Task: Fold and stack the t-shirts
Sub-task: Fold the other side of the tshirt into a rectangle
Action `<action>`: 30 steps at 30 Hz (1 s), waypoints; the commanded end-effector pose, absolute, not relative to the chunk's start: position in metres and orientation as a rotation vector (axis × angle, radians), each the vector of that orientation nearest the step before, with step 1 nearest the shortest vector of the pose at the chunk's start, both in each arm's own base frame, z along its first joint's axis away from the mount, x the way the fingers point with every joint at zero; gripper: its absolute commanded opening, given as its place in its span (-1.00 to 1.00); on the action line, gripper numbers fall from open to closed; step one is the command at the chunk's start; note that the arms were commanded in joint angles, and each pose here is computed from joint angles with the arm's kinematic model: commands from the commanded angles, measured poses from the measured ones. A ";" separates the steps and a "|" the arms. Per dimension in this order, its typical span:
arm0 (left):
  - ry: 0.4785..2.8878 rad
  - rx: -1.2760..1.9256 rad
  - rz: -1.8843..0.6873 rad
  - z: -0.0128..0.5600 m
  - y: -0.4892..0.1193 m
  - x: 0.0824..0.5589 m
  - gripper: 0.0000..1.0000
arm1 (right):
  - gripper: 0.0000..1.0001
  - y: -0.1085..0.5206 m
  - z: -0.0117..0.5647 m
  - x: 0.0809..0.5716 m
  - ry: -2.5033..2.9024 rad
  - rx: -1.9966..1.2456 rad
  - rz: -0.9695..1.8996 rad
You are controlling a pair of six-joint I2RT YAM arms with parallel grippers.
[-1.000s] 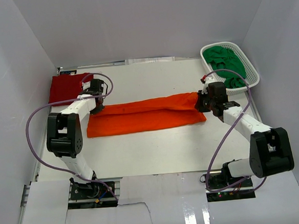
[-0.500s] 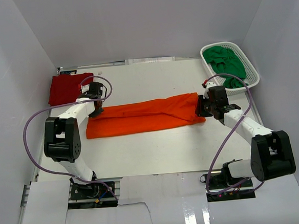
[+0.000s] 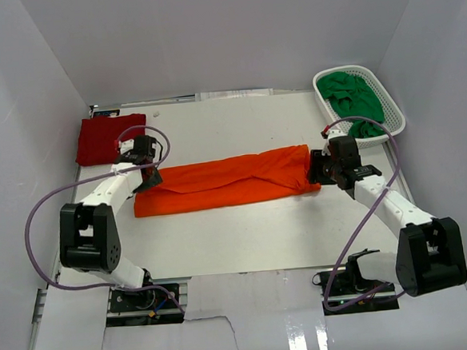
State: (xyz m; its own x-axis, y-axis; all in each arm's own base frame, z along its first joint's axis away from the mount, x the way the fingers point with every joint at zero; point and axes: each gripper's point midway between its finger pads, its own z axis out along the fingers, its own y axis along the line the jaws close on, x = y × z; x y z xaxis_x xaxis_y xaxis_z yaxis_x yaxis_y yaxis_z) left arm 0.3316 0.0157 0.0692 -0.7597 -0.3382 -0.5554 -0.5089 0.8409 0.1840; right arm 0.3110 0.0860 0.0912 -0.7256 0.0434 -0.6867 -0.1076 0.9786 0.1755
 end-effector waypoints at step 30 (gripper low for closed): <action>2.449 -0.761 -0.255 0.057 0.011 0.410 0.31 | 0.03 0.191 0.139 0.385 2.223 -0.327 0.657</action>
